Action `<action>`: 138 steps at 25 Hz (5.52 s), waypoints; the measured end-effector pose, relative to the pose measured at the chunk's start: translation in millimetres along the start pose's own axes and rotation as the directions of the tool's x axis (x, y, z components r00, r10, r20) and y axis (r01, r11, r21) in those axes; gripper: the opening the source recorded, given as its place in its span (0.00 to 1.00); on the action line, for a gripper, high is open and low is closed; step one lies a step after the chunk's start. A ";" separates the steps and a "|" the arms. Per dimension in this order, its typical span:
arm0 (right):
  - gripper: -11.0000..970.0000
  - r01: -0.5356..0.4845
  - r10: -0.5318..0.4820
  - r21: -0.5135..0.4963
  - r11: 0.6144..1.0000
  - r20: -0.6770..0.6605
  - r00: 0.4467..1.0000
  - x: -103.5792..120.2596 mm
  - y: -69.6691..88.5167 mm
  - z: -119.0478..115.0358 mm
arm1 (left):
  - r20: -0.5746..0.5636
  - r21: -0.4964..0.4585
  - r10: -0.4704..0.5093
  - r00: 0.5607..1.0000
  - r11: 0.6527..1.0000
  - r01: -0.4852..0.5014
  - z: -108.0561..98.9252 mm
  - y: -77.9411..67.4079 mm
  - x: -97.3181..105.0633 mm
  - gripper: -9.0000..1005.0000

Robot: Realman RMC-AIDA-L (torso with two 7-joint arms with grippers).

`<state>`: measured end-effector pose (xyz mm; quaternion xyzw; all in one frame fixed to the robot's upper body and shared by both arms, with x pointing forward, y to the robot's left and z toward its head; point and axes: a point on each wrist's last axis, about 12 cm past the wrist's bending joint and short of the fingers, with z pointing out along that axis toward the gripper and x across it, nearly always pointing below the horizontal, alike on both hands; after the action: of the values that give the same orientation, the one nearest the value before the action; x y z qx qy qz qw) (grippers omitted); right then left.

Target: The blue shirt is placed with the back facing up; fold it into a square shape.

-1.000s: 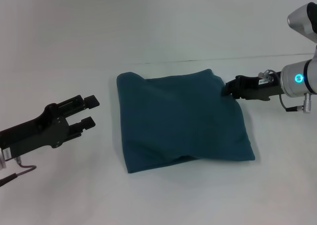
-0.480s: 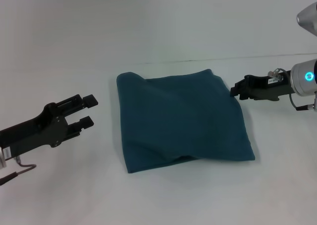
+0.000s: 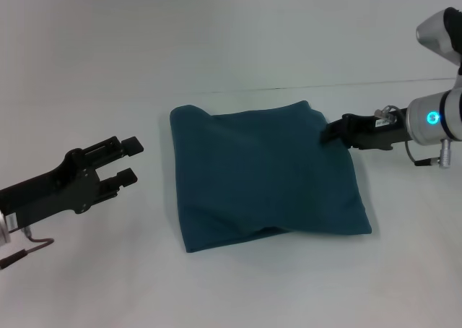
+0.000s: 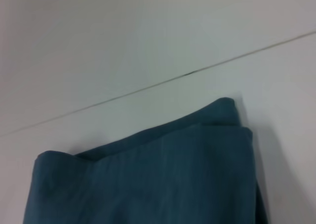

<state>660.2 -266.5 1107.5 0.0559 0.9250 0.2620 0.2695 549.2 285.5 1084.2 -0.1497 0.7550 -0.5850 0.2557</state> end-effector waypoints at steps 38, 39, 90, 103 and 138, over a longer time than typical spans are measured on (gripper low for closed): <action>0.03 0.261 -0.263 0.034 0.965 0.119 0.957 -9.3 26.9 7.1 | 0.013 -0.010 -0.004 1.000 1.000 0.004 2.4 1.0 -1.4 0.75; 0.03 0.271 -0.274 0.043 0.962 0.122 0.954 -10.4 27.2 7.4 | 0.014 -0.011 -0.003 1.000 1.000 0.003 2.1 1.0 -1.6 0.75; 0.34 -0.030 0.005 -0.228 0.973 -0.110 0.994 16.8 5.1 -26.5 | 0.039 -0.005 -0.018 0.999 1.000 0.018 -1.7 4.4 -0.8 0.75; 0.35 -0.022 0.004 -0.096 0.995 -0.193 0.981 26.0 6.6 -4.3 | 0.044 -0.004 -0.019 0.999 1.000 0.019 -2.9 5.6 0.1 0.75; 0.63 0.071 -0.081 -0.172 0.983 -0.053 0.995 -24.8 -22.0 -100.6 | -0.214 -0.288 -0.061 0.975 0.958 -0.004 62.2 15.1 20.2 0.75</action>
<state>628.9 -337.1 1180.0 -0.0103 0.9084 0.3309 0.2554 568.6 228.9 1054.0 -0.1304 0.8532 -0.4860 0.1376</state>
